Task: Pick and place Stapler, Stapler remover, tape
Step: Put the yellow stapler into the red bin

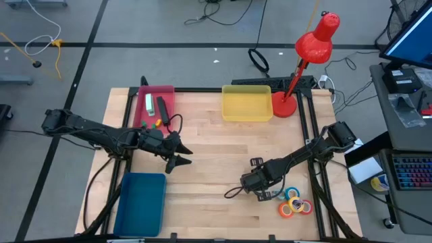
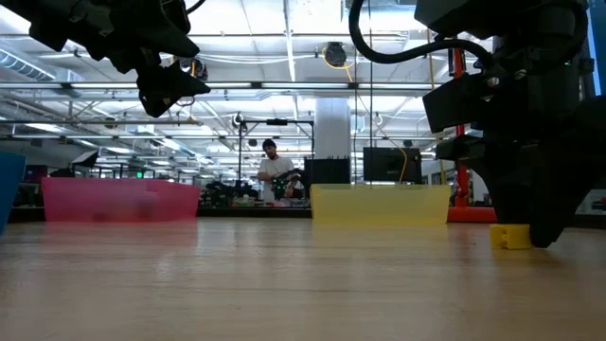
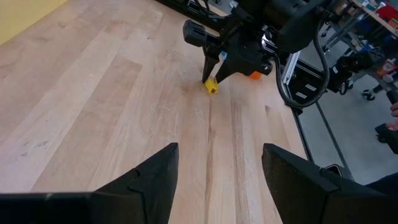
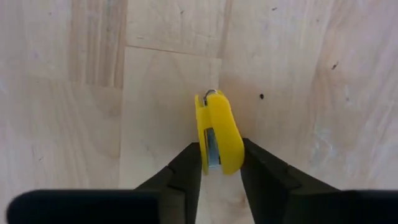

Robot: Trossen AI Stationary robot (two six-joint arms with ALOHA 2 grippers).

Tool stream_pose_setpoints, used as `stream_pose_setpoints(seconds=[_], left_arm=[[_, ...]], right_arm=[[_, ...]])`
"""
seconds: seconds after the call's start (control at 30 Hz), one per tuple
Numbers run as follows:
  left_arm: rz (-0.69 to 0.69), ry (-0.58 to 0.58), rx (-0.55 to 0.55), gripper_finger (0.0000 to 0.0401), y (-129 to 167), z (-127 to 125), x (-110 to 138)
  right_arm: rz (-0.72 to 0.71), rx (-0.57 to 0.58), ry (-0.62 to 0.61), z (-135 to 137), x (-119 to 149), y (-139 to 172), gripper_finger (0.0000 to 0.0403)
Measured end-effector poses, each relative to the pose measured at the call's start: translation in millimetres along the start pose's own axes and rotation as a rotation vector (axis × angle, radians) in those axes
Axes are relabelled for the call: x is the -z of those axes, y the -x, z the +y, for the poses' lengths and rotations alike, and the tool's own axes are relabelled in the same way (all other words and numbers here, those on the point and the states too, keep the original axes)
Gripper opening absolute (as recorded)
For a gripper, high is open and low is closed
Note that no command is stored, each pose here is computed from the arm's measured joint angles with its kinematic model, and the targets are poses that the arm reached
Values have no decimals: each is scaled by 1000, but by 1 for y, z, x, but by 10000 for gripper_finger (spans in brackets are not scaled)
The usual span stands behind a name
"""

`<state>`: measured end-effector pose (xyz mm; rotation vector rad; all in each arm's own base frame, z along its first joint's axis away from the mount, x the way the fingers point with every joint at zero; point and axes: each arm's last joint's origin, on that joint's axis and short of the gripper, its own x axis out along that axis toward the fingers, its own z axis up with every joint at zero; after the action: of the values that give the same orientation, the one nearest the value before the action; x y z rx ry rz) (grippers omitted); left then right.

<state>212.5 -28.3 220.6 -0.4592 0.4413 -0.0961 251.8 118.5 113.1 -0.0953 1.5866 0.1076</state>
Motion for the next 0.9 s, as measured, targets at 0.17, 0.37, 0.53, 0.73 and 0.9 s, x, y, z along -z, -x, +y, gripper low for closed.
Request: stream_pose_setpoints(seconds=[0.17, 0.37, 0.53, 0.73, 0.9], left_arm=[[0, 5, 0, 230, 0, 0, 0], [-1, 4, 1, 230, 0, 0, 0], [-31, 2, 16, 230, 0, -2, -3], [-122, 46, 67, 230, 1, -6, -12], [-191, 49, 111, 230, 2, -11, -18]], right_arm=[[-3, -4, -9, -2, -1, 0, 63], [0, -27, -71, -7, -3, 0, 52], [-1, -46, -123, -13, -6, 1, 52], [-131, -86, -166, -22, -19, 25, 51], [-340, -142, -290, -36, -30, 55, 51]])
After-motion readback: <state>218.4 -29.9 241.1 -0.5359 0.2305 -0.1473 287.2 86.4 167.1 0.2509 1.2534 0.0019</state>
